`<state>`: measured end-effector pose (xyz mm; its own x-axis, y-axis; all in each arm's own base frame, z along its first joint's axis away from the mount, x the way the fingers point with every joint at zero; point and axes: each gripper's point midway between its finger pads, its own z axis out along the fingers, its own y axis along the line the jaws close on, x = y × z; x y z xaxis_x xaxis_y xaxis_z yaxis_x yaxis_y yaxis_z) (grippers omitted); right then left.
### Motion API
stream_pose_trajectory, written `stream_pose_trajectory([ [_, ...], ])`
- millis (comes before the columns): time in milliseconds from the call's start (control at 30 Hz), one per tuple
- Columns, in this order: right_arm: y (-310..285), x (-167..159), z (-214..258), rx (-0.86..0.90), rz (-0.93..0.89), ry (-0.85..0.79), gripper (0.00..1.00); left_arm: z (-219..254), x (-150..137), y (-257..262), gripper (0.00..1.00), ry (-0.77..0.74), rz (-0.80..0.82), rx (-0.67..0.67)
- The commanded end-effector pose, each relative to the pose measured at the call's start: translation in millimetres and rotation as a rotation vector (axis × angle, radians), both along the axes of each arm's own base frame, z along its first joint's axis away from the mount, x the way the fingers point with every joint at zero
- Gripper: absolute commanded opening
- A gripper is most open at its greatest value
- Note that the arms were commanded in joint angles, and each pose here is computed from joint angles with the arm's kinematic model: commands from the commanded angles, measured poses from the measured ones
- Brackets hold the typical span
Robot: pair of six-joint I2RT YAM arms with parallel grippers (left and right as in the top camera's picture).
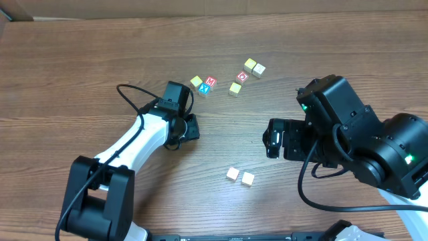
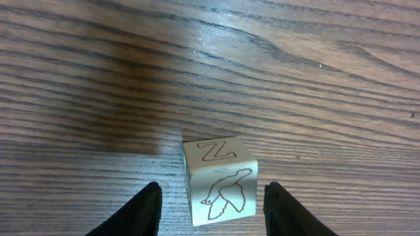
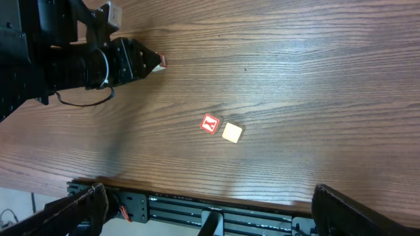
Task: Flip 3 blocks
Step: 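Move the left gripper to the white Z block and grasp it, then carry the Z block next to the red-Y block and lower it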
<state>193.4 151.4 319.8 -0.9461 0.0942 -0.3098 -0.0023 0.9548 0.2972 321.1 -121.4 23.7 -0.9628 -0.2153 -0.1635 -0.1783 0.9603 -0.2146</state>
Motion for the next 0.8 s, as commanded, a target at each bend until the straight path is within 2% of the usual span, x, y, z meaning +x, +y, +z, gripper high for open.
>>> stream_pose_trajectory([
  [0,-1,0,7,0.014,0.005,-0.021,1.00,-10,3,1,0.40,0.022,0.003,0.018],
  [233,-1,0,7,0.014,0.005,-0.022,1.00,-13,3,0,0.24,0.027,0.002,0.011],
  [433,-1,0,7,0.014,0.005,-0.022,1.00,-8,3,-2,0.18,0.036,-0.009,0.006],
  [633,-1,0,7,0.014,0.005,-0.022,1.00,17,2,-17,0.13,0.039,-0.147,-0.029],
  [767,-1,0,7,0.014,0.005,-0.022,1.00,28,-15,-27,0.13,0.037,-0.341,-0.013],
])
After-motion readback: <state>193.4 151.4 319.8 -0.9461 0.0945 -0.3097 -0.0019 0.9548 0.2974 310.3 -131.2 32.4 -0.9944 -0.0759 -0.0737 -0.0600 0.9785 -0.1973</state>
